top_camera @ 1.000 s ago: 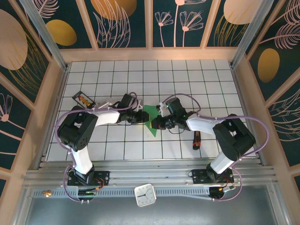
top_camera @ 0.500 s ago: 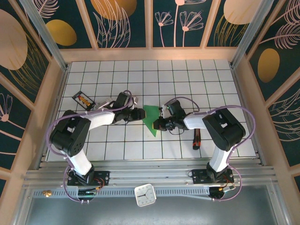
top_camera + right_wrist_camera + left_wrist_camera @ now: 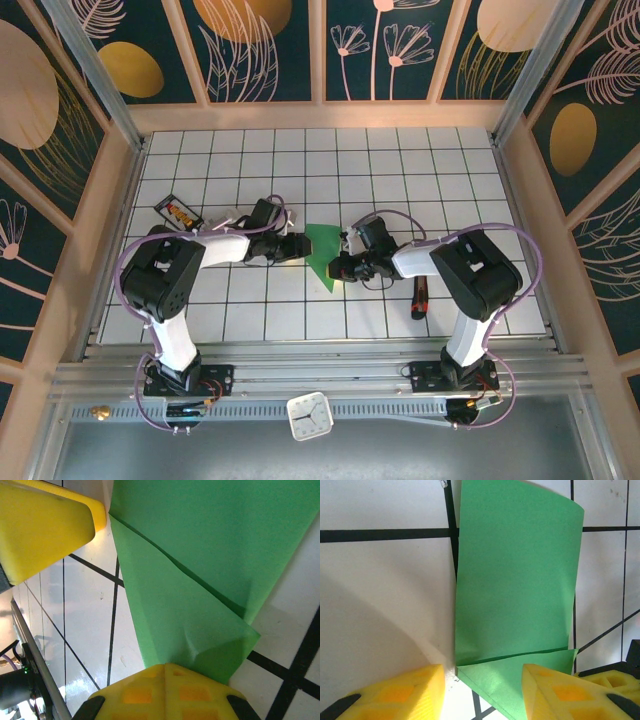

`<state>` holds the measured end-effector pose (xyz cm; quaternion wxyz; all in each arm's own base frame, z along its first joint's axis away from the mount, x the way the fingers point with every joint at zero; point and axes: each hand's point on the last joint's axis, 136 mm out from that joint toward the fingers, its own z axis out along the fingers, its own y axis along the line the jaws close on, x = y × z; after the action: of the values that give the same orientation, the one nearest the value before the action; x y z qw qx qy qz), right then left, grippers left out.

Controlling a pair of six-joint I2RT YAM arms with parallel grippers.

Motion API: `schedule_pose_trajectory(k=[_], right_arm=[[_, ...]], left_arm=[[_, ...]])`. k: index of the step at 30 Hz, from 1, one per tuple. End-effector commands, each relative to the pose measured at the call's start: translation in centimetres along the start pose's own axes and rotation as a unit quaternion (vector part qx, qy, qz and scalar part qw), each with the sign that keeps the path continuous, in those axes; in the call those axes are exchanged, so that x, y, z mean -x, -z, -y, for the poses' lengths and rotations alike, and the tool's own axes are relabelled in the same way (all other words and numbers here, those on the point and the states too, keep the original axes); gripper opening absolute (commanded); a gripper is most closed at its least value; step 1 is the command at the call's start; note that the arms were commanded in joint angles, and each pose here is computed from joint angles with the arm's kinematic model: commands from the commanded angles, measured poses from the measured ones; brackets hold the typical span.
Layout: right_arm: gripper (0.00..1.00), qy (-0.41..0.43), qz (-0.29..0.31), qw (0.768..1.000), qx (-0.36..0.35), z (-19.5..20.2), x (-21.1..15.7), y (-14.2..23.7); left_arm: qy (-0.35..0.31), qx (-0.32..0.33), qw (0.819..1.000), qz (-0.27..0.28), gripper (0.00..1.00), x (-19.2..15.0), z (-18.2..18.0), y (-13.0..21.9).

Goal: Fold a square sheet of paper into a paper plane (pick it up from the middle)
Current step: Fourth fold the wing at the center of the table.

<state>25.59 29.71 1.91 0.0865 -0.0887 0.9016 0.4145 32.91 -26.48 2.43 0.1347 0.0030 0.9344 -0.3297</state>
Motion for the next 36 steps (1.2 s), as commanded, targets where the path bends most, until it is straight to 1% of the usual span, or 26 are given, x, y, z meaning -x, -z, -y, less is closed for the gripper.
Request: schedule_pose_trajectory(k=[1, 8, 18, 21, 26, 30, 36], right_arm=[[0.00, -0.010, -0.011, 1.000, -0.027, 1.9, -1.2, -0.1], [0.00, -0.010, -0.013, 0.999, -0.029, 2.0, -1.3, -0.1], [0.00, -0.010, -0.013, 0.999, -0.029, 2.1, -1.3, 0.0], [0.00, -0.011, -0.013, 0.999, -0.029, 2.1, -1.3, 0.0], [0.00, -0.009, -0.013, 0.999, -0.032, 2.2, -1.4, 0.0], [0.00, -0.010, -0.015, 0.999, -0.032, 2.3, -1.5, -0.1], [0.00, -0.011, -0.017, 0.999, -0.032, 2.4, -1.5, -0.1]], left_arm=[[0.003, -0.025, 1.000, -0.012, 0.45, -0.1, 0.8, -1.1], [0.003, -0.041, 0.999, -0.005, 0.44, 0.7, 1.6, -1.0], [0.005, -0.047, 0.999, -0.005, 0.43, 0.9, 1.9, -0.7], [0.014, -0.061, 0.998, -0.007, 0.43, 0.9, 2.1, -0.7], [0.015, -0.066, 0.998, 0.006, 0.43, 1.4, 2.4, 0.1], [0.018, -0.076, 0.997, 0.000, 0.43, 1.2, 2.8, 0.2], [0.009, -0.064, 0.998, 0.000, 0.43, 1.4, 2.4, 0.2]])
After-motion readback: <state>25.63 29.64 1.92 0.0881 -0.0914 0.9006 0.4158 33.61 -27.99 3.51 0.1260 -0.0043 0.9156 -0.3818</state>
